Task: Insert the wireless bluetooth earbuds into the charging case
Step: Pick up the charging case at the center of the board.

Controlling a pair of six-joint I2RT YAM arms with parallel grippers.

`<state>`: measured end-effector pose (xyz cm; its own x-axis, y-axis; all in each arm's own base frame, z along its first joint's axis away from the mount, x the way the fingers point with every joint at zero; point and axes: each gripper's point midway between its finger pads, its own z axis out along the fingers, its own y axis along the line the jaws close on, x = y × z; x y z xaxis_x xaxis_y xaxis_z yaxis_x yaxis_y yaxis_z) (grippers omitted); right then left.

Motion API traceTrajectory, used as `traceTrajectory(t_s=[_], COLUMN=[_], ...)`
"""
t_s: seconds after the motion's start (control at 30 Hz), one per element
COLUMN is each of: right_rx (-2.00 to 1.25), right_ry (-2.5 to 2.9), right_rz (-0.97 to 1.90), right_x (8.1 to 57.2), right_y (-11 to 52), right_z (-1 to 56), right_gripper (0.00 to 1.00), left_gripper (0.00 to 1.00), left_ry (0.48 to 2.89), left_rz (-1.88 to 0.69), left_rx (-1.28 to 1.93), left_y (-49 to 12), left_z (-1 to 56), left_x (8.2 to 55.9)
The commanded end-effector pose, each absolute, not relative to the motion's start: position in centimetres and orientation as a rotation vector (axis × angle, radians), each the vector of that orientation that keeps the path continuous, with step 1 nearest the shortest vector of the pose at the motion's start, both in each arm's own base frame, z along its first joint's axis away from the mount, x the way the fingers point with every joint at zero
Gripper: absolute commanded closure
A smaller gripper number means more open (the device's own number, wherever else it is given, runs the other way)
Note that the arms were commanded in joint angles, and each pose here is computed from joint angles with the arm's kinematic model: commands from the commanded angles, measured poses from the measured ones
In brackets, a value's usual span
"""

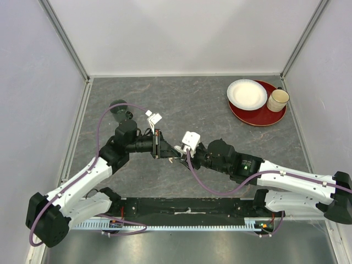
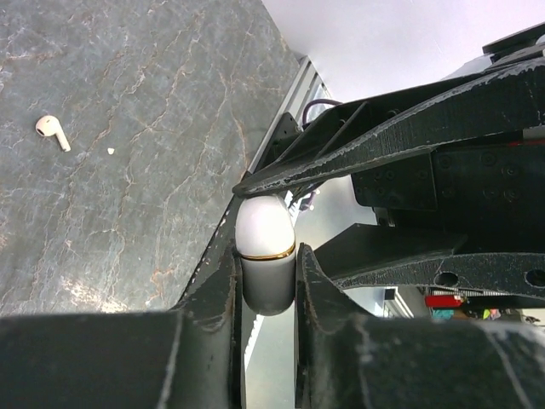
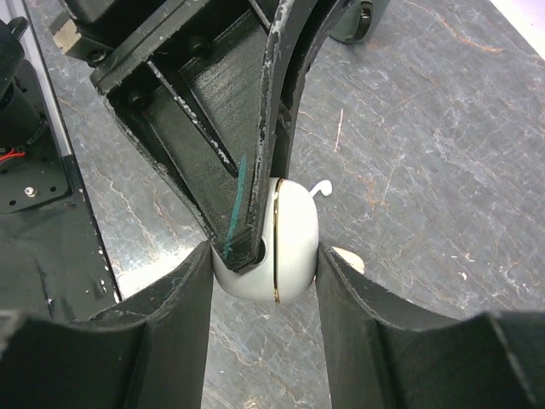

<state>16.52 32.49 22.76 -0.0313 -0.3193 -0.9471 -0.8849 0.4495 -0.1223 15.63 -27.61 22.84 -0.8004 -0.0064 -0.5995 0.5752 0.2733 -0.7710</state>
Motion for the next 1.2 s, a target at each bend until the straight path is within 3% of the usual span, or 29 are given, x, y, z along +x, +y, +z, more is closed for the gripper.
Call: traceTrajectory(t_s=[0.0,0.03,0.1,0.13,0.23,0.47,0.63,0.77,0.93,1.17], right_rx=[-0.956,-0.936,-0.871,-0.822,-0.661,-0.216,0.059,0.279,0.323,0.337], right_ry=[1.588,1.589,1.616,1.619,1.633,1.656,1.771,1.855,1.946,1.980], right_rz=[0.697,0.708,0.737,0.732,0.752,0.889,1.104,1.493,1.851,1.991], right_x=[17.0,16.9,17.0,17.3,17.8,18.6,19.3,18.7,17.6,17.7], right_y=[32.9,32.9,32.7,32.3,30.7,26.7,26.9,29.4,33.0,35.3], right_z=[24.8,25.3,25.8,26.4,28.4,33.0,34.7,35.6,35.0,34.5], right_gripper=[0.61,0.45,0.34,0.17,0.02,0.02,0.02,0.02,0.02,0.02], left_gripper=[0.98,0.98,0.98,0.98,0.98,0.98,0.98,0.98,0.98,0.98], left_ry=[1.975,1.968,1.948,1.940,1.915,1.701,1.354,1.175,1.059,1.041], left_rz=[-1.575,-1.561,-1.505,-1.481,-1.341,-1.073,-1.038,-1.006,-0.961,-0.939], left_rx=[0.609,0.607,0.599,0.592,0.550,0.523,0.578,0.617,0.657,0.671], left_y=[-27.7,-27.6,-27.2,-27.1,-26.0,-23.5,-22.9,-22.7,-22.7,-22.7], left_z=[23.8,23.8,23.8,23.8,23.8,26.4,30.5,32.2,33.1,33.6], left_x=[14.7,14.8,15.3,15.5,16.8,19.3,18.7,18.1,17.8,17.9])
